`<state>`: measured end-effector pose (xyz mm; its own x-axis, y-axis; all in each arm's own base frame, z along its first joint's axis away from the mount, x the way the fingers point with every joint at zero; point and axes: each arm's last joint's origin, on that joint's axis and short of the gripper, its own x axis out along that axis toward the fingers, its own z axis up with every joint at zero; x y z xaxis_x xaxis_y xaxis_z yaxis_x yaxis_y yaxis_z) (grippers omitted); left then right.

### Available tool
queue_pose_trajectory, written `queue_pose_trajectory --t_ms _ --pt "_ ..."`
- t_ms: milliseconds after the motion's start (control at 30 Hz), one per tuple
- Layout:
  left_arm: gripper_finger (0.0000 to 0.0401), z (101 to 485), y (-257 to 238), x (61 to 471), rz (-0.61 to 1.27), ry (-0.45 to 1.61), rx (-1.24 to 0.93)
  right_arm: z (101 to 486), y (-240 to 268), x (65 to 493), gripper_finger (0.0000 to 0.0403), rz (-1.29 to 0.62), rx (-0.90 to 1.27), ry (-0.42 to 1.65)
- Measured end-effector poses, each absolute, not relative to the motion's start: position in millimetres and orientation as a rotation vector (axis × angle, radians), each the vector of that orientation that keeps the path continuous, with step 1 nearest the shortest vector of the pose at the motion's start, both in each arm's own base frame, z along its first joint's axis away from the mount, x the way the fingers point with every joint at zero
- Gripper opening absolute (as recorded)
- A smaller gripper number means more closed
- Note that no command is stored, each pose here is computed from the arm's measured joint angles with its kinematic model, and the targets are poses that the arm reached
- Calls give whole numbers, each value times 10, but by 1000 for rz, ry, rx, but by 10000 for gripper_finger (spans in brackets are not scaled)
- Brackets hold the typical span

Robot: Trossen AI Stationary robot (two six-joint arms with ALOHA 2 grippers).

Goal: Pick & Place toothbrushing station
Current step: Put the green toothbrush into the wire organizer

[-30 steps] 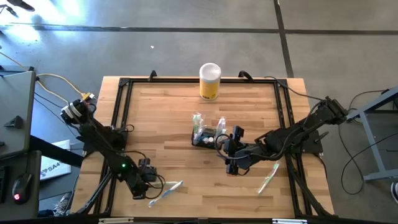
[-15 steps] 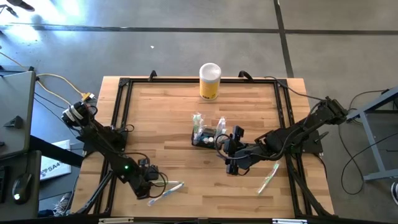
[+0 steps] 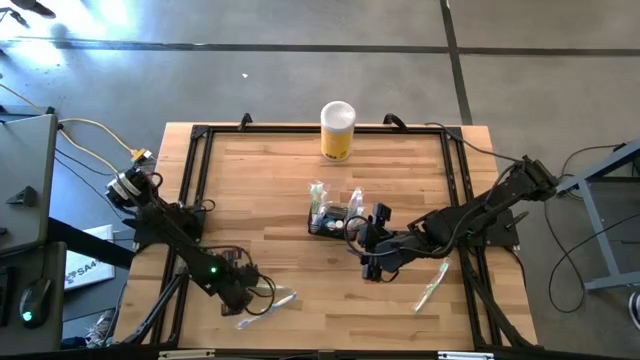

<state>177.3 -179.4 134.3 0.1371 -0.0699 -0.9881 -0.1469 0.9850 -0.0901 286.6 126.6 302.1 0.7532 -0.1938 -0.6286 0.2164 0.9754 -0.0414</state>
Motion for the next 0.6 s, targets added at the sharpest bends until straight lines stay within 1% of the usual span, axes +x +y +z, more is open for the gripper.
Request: queue_pose_trajectory --t_ms 67,133,233,300,400,600 --pt "6 1484 -1811 1800 83 1460 -98 2989 1253 2895 240 -226 37 695" --pt "4 1644 -1807 1813 124 1477 37 2962 1252 2902 240 -224 39 709" --pt "3 1983 -1875 1920 144 1385 122 2929 1231 2966 240 -250 67 700" --pt "2 2135 -1853 1935 178 1360 227 2880 1242 2990 240 -248 62 716" --pt "2 2328 -1909 2026 129 1252 334 2875 1234 3057 240 -248 86 683" --pt "1 2436 -1907 2080 60 1154 618 2921 1186 3142 240 -192 153 641"
